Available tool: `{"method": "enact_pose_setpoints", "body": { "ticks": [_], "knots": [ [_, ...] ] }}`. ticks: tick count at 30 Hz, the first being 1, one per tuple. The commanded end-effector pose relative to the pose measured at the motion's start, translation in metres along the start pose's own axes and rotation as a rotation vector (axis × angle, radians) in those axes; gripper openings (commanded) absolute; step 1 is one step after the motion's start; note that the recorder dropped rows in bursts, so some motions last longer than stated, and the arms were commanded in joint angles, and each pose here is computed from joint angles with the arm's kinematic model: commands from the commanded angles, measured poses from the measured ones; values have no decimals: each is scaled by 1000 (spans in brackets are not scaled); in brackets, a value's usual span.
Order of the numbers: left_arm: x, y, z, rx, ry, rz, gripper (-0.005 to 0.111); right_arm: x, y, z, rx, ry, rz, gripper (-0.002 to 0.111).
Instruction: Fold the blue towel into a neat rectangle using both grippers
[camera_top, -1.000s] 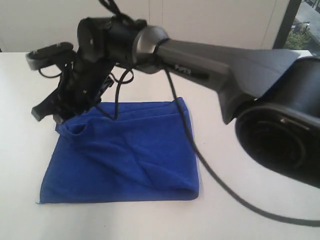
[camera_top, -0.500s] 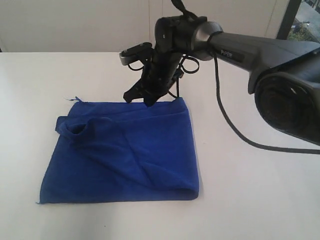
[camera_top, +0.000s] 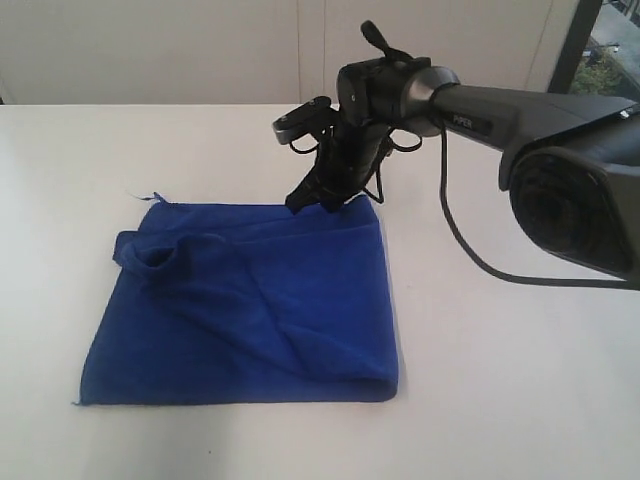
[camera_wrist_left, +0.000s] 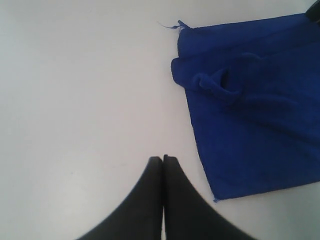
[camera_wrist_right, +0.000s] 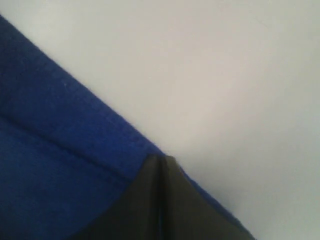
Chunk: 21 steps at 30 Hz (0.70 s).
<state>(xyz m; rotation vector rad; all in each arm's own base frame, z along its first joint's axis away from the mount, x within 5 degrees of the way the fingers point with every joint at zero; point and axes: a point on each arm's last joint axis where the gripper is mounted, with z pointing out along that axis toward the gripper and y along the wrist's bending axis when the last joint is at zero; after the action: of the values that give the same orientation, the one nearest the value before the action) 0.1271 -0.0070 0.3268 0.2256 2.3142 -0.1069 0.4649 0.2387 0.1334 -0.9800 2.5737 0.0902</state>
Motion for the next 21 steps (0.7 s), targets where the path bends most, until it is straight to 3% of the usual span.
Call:
{"method": "enact_pose_setpoints", "body": {
  "ticks": [1, 10, 14, 21],
  "knots": [
    [0, -2, -3, 10, -2, 0, 0, 17, -28, 3, 64, 89, 41, 0],
    [0, -2, -3, 10, -2, 0, 0, 64, -77, -5, 92, 396, 166, 0],
    [0, -2, -3, 10, -2, 0, 0, 83, -93, -2, 87, 453, 220, 0],
    [0, -2, -3, 10, -2, 0, 0, 109, -90, 0, 72, 537, 312, 0]
  ]
}}
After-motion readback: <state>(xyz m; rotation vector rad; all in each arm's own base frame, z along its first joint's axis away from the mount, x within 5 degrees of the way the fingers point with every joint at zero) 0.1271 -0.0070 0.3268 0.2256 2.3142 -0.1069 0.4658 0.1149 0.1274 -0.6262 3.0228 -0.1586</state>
